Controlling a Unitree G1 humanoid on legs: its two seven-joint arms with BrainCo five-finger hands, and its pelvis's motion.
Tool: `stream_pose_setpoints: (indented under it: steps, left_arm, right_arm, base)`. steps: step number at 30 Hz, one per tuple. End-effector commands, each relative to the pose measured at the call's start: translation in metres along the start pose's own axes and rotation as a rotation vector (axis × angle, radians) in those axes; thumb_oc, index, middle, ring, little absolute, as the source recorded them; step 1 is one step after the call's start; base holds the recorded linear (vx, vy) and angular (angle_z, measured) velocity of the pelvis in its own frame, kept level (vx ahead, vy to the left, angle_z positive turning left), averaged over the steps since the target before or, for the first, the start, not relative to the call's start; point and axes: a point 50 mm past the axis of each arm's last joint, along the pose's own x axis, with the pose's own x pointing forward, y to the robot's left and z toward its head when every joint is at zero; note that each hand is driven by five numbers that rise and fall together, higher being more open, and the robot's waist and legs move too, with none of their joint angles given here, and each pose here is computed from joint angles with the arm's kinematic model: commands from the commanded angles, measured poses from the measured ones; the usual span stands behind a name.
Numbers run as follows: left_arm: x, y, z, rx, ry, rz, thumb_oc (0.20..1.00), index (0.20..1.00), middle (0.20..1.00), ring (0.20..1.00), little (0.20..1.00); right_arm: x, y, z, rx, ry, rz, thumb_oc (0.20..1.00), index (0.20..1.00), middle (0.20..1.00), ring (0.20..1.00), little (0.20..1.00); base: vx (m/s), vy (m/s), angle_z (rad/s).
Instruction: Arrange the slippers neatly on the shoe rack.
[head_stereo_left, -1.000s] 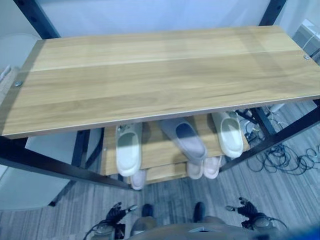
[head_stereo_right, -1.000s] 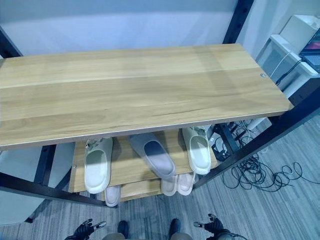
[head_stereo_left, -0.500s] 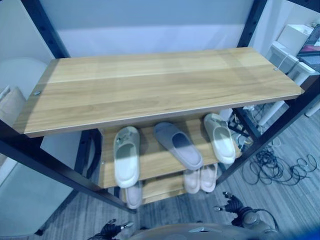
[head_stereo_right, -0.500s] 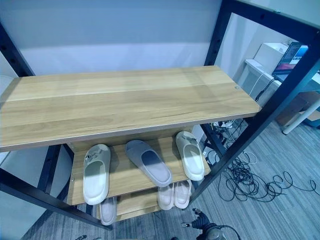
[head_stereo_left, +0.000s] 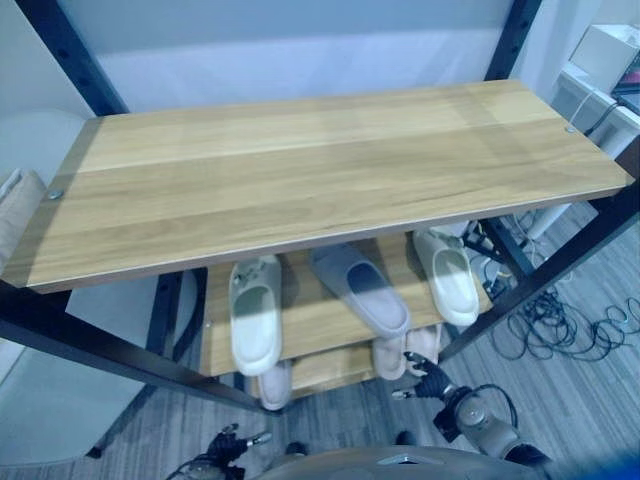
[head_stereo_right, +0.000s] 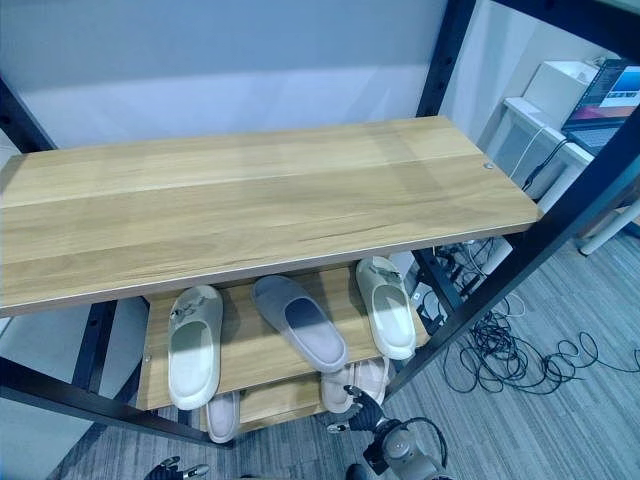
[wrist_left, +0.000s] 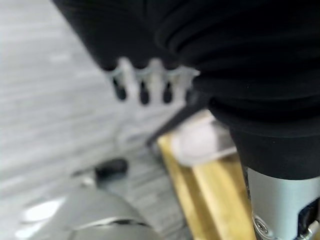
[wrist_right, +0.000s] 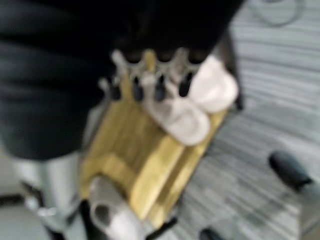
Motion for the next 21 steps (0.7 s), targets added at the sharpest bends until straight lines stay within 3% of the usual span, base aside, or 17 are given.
stream_pose_setpoints:
  steps: [1, 11, 21]
  left_arm:
    - [0.004, 0.007, 0.01, 0.053, 0.001, 0.04, 1.0, 1.0, 1.0, 1.0, 1.0]
    - [0.005, 0.005, 0.019, 0.078, -0.033, 0.047, 1.0, 1.0, 1.0, 1.0, 1.0]
    - [0.006, 0.002, 0.026, 0.134, -0.06, 0.032, 1.0, 1.0, 1.0, 1.0, 1.0]
  right_arm:
    - [0.004, 0.004, 0.015, -0.091, -0.075, 0.049, 1.0, 1.0, 1.0, 1.0, 1.0]
    - [0.008, 0.011, 0.037, -0.084, -0.159, 0.087, 1.0, 1.0, 1.0, 1.0, 1.0]
    - [0.005, 0.027, 0.077, -0.147, -0.329, 0.238, 1.0, 1.0, 1.0, 1.0, 1.0]
  base:
    - [0.0, 0.006, 0.06]
    - [0.0, 0.008, 0.09]
    - [-0.01, 0.003, 0.02]
